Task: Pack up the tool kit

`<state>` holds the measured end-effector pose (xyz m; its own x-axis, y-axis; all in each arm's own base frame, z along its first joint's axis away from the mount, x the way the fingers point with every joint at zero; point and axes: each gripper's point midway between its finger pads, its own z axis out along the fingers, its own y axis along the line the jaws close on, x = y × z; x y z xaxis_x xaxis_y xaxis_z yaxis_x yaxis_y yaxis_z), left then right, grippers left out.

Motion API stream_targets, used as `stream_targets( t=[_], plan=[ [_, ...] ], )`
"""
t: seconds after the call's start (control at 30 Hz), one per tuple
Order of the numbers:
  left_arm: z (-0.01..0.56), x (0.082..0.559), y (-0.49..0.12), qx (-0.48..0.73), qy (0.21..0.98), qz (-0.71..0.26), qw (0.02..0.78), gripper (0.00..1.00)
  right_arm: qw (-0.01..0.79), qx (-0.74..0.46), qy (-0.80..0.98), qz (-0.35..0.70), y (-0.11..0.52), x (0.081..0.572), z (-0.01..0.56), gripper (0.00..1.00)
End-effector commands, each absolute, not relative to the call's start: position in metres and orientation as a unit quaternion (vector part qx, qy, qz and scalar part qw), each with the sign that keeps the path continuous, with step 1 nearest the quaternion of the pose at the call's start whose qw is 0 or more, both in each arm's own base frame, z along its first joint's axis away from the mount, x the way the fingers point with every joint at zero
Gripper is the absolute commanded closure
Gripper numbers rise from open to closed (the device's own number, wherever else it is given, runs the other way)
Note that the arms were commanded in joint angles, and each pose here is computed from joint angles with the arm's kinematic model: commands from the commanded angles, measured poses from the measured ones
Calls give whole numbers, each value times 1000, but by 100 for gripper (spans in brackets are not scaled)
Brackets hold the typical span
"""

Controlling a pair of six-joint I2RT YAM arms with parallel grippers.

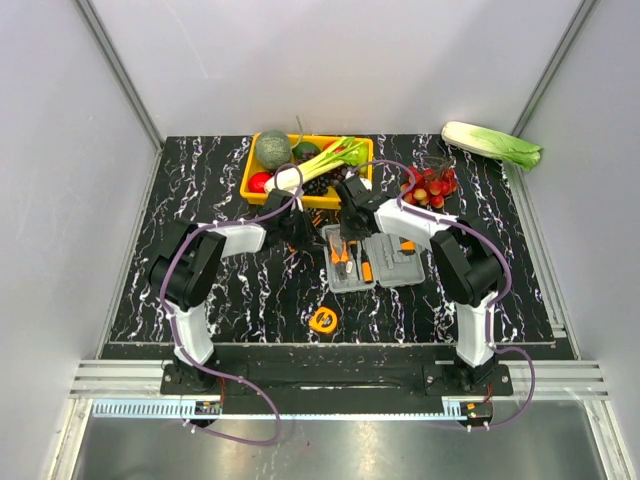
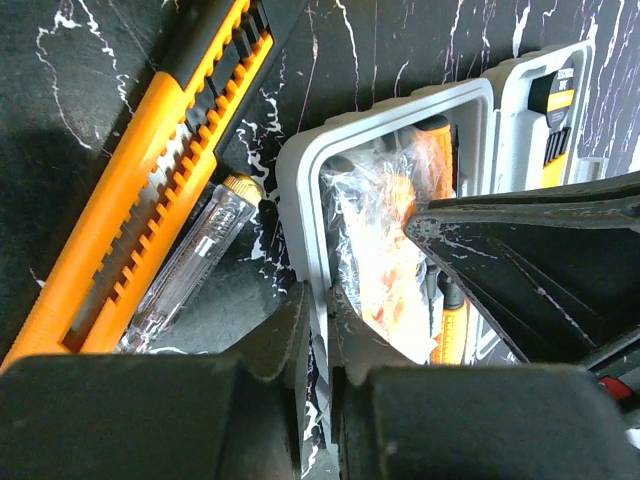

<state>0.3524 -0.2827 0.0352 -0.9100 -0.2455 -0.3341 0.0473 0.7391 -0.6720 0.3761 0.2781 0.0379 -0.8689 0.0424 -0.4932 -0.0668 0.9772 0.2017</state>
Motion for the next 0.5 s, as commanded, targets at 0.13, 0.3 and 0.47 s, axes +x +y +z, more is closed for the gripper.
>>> stream_targets(
  t=[0.13,0.3,0.47],
  plan=[
    [2,339,-275,-50,932,-318,170,92,216,-16,972,92,272,360,14,80],
    [15,345,-275,-49,927,-321,187,77,214,-19,972,91,271,360,13,80],
    [36,346,-280,-44,919,-341,196,60,224,-23,969,97,274,363,22,78]
  ],
)
